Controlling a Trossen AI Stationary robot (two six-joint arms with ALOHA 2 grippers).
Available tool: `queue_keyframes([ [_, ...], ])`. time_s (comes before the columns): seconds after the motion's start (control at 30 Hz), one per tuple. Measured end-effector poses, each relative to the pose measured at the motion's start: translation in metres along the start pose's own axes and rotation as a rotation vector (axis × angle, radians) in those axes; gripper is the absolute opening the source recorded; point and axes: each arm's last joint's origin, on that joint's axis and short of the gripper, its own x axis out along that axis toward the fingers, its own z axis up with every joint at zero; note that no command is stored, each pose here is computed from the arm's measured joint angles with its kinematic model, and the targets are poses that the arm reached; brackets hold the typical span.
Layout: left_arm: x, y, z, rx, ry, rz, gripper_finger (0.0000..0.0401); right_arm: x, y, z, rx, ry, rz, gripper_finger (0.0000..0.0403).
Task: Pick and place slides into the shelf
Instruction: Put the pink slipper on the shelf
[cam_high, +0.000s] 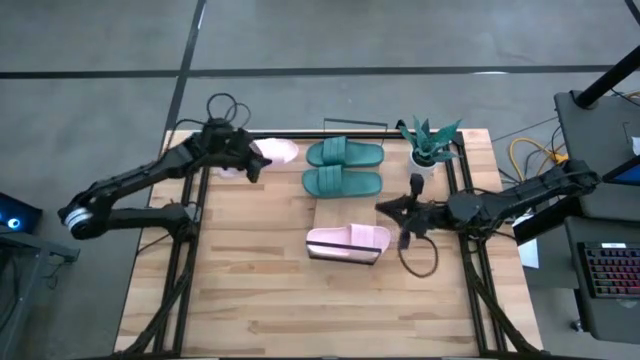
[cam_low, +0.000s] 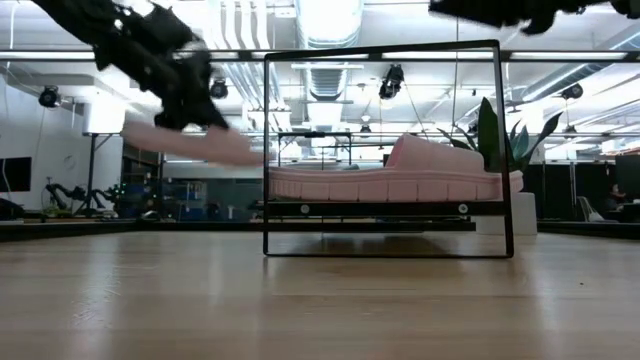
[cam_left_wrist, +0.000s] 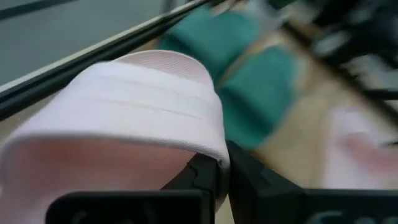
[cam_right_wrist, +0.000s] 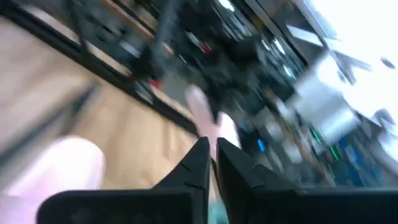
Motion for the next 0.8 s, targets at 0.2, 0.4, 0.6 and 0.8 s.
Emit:
queue_keyframes([
  [0.2, -0.038, -0.018, 0.011, -0.059, -0.127, -0.13, 0.0003, 0.002, -0.005, 0.017, -0.084, -0.144, 0.104, 0.0077],
  [0.4, -0.056, -0.034, 0.011, -0.093, -0.156, -0.316, 0.0003, 0.016, 0.003, 0.019, -0.392, -0.127, 0.119, 0.0157],
  [0.6, -0.051, -0.053, 0.005, -0.105, -0.096, -0.412, 0.0003, 0.04, 0.017, 0.024, -0.621, -0.101, 0.161, 0.0197],
  [0.8, -0.038, -0.08, 0.007, -0.052, -0.103, -0.532, 0.0003, 0.068, 0.027, 0.035, -0.633, -0.078, 0.185, 0.0194],
])
